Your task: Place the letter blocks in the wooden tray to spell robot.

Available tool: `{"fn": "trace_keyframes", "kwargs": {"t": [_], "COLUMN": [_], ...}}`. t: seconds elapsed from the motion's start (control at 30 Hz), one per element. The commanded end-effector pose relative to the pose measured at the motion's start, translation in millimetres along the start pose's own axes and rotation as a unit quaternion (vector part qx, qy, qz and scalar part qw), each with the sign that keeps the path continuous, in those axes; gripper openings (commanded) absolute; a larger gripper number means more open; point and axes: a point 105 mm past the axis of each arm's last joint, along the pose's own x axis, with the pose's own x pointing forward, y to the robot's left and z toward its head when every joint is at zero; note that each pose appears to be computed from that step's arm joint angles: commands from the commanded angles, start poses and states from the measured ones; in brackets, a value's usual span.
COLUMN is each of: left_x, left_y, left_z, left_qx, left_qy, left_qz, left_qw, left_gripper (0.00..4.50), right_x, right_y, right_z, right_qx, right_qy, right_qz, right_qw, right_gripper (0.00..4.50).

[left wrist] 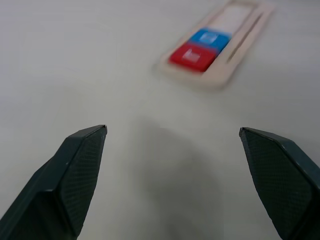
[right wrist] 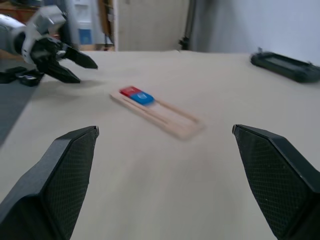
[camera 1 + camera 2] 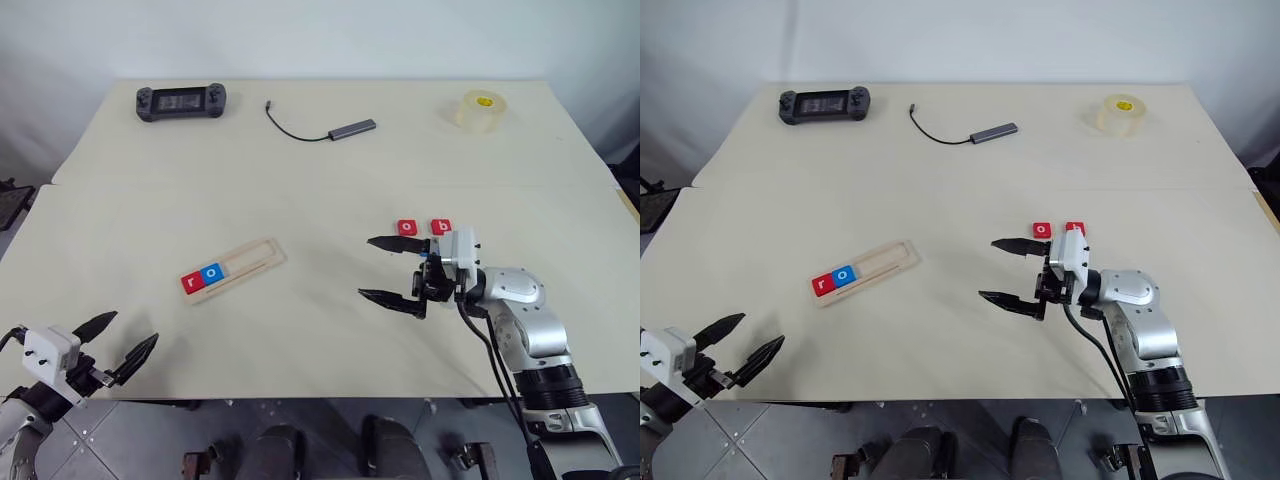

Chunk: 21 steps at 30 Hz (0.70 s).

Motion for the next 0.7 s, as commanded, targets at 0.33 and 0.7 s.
{"fn": "trace_keyframes", "kwargs": {"t": [0.33,0.7], "left_x": [63.0,94.5], "left_y": [12.1,13.7], "left_z": [33.6,13.3], "left_qx": [0.071,0.069], "left_qy": [0.014,0.08], "left_qz": [-0.172,-0.252], "left_qw": [0.982,0.962], "left_gripper": [4.5,4.5], "right_x": [-2.7,-9.8], "right_y": [-2.7,-2.7], "right_z": [15.3,22.3], "right_qx": [-0.021,-0.029], "right_qy": [0.001,0.009], "right_qz": [-0.017,-0.04], "right_qw": [1.0,0.999], "right_gripper": [4.49,4.49]}}
